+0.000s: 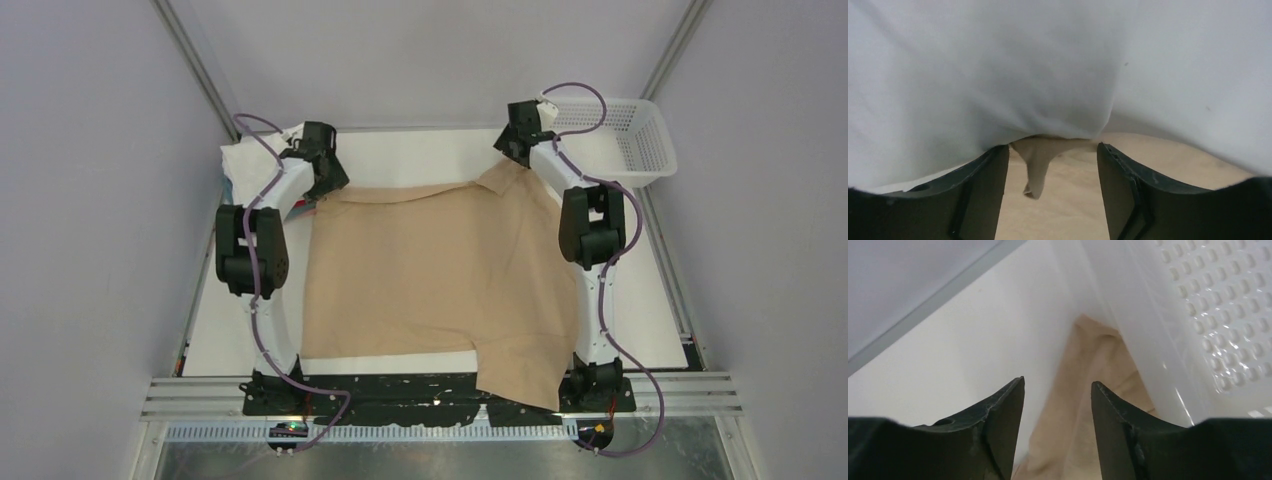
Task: Fold and stack the t-shirts
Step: Flatten out the tshirt
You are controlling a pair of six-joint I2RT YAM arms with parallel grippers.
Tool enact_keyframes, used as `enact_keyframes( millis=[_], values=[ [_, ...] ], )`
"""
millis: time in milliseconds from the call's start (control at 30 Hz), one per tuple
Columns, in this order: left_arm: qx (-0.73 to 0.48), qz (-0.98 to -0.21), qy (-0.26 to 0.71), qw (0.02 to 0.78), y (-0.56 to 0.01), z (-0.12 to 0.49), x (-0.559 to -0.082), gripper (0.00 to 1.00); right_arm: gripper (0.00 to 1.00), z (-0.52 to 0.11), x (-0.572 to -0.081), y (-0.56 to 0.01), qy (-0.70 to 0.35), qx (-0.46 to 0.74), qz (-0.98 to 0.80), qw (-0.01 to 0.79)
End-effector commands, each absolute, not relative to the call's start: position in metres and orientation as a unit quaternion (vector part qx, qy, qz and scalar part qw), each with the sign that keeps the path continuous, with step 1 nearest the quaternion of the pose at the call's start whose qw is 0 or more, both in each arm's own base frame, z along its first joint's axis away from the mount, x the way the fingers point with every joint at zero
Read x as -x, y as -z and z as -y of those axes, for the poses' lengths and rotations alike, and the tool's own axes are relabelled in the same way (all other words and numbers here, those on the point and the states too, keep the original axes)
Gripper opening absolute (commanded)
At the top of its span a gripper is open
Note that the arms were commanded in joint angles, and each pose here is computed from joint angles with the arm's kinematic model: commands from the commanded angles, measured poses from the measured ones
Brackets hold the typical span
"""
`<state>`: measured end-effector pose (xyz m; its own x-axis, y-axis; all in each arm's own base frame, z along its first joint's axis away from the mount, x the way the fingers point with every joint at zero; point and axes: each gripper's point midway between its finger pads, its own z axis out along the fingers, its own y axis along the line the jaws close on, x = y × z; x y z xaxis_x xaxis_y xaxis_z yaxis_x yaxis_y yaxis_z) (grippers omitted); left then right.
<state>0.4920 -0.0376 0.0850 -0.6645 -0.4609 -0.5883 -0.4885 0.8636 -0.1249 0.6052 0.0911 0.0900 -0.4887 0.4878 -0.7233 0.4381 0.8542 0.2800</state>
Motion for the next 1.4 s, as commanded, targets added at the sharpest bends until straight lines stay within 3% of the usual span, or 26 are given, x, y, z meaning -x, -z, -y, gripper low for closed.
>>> enact_keyframes(
  millis=[0, 133, 200, 333, 500, 667, 1167, 1300, 1367],
  values=[
    [0.252, -0.899, 0.043, 0.354, -0.131, 0.051, -0.501, 0.74, 0.65, -0.121, -0.647, -0.161, -0.164, -0.260, -0.810, 0.499],
    [0.219, -0.890, 0.114, 0.383, -0.159, 0.077, -0.488, 0.99, 0.91, -0.148, -0.626, -0.181, -0.211, -0.180, -0.823, 0.496],
    [0.203, -0.887, 0.133, 0.393, -0.169, 0.090, -0.477, 1.00, 0.96, -0.158, -0.606, -0.179, -0.234, -0.154, -0.831, 0.481],
    [0.172, -0.893, 0.136, 0.394, -0.178, 0.110, -0.452, 1.00, 0.99, -0.167, -0.561, -0.170, -0.242, -0.132, -0.847, 0.454],
    [0.138, -0.905, 0.150, 0.372, -0.161, 0.139, -0.416, 1.00, 0.95, -0.175, -0.513, -0.130, -0.215, -0.132, -0.873, 0.417],
    [0.120, -0.921, 0.168, 0.330, -0.121, 0.163, -0.380, 1.00, 0.95, -0.189, -0.500, -0.105, -0.212, -0.137, -0.886, 0.390],
    [0.137, -0.951, 0.119, 0.251, -0.045, 0.141, -0.321, 1.00, 0.95, -0.187, -0.567, -0.078, -0.168, -0.285, -0.854, 0.401],
    [0.138, -0.955, 0.099, 0.242, -0.036, 0.133, -0.313, 1.00, 0.95, -0.188, -0.619, -0.116, -0.186, -0.313, -0.804, 0.470],
    [0.138, -0.957, 0.094, 0.239, -0.033, 0.131, -0.310, 1.00, 0.95, -0.193, -0.662, -0.168, -0.214, -0.313, -0.755, 0.535]
  ],
)
